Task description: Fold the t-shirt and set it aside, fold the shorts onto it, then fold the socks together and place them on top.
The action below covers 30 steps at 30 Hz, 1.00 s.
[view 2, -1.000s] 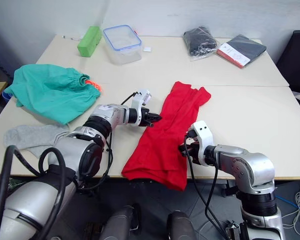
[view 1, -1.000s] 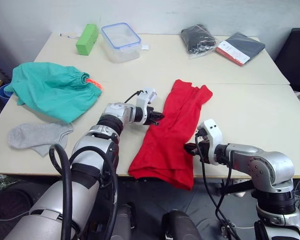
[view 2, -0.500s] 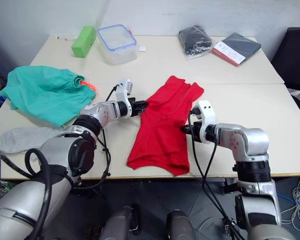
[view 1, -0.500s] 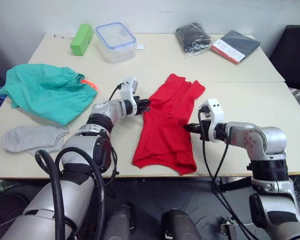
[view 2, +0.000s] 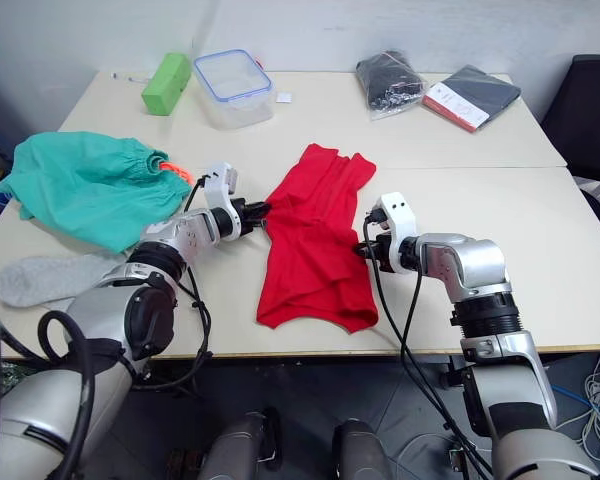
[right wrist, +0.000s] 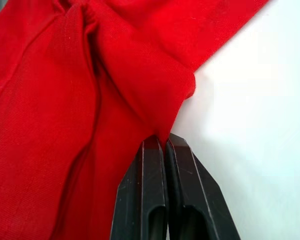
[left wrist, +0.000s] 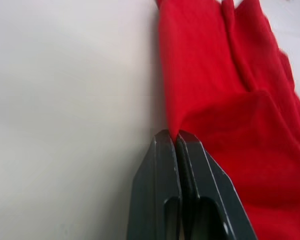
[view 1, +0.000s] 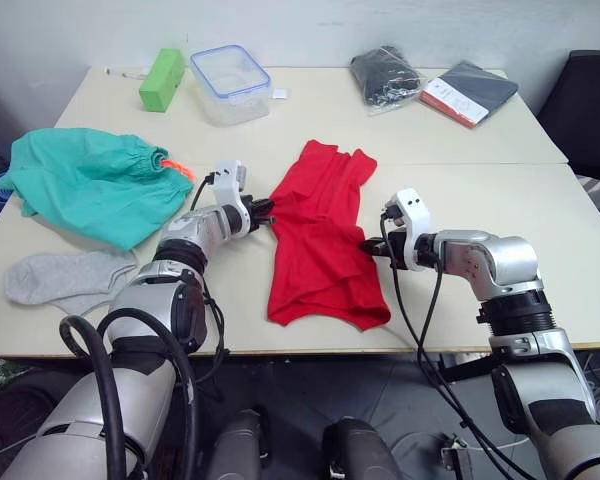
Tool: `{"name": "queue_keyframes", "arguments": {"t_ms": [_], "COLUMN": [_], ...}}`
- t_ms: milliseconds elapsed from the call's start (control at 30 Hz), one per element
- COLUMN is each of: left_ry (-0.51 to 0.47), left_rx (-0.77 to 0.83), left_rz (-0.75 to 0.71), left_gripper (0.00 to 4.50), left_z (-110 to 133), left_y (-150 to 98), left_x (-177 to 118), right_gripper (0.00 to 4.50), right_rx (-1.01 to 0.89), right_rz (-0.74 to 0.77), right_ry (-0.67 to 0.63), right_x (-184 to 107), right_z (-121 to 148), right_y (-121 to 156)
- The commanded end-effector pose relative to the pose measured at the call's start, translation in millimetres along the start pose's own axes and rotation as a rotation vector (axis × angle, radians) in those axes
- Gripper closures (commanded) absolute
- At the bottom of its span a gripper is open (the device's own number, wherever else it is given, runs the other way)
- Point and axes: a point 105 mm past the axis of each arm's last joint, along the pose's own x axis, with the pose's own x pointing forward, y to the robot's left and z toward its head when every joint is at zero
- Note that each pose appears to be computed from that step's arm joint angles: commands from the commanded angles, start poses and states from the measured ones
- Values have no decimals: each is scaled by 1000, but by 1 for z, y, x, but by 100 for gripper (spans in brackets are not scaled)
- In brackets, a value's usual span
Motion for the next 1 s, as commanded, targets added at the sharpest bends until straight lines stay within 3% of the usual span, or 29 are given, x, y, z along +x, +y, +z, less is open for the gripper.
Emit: {"name": "queue_keyframes", "arguments": {"t_ms": [33,133,233,300,367,500,733,1000], "left_ry": [-29,-14,6,28,46,42,40,80], "left_rx": [147,308,739,995,1228,1520,1758,1850], "left_rz": [-49,-98,-238,-349,-449,-607,-733,-818], "left_gripper": [329,239,147,91,91,91,91,91], "left_z": [20,28,34,24,8,-21,-49,-61], "left_y": [-2,-2,-8,-20,-31,-50,-62,-58], "left_x": [-8,-18,-48,-67,-82,-97,-88,-89], "right_gripper": [321,223,127,126,126,126,126,126], "right_rx": [-56,-178,-529,-756,-1033,-1457,-1638,-1685], "right_rz": [14,-2,-34,-38,3,148,308,406], "right_ry": [-2,-7,22,56,98,164,70,-60], "right_x": [-15,-34,-69,-82,-90,-91,-67,-47], "right_z": [2,6,5,1,-7,-29,-52,-57], "right_y": [2,3,-1,-1,2,8,19,43]}}
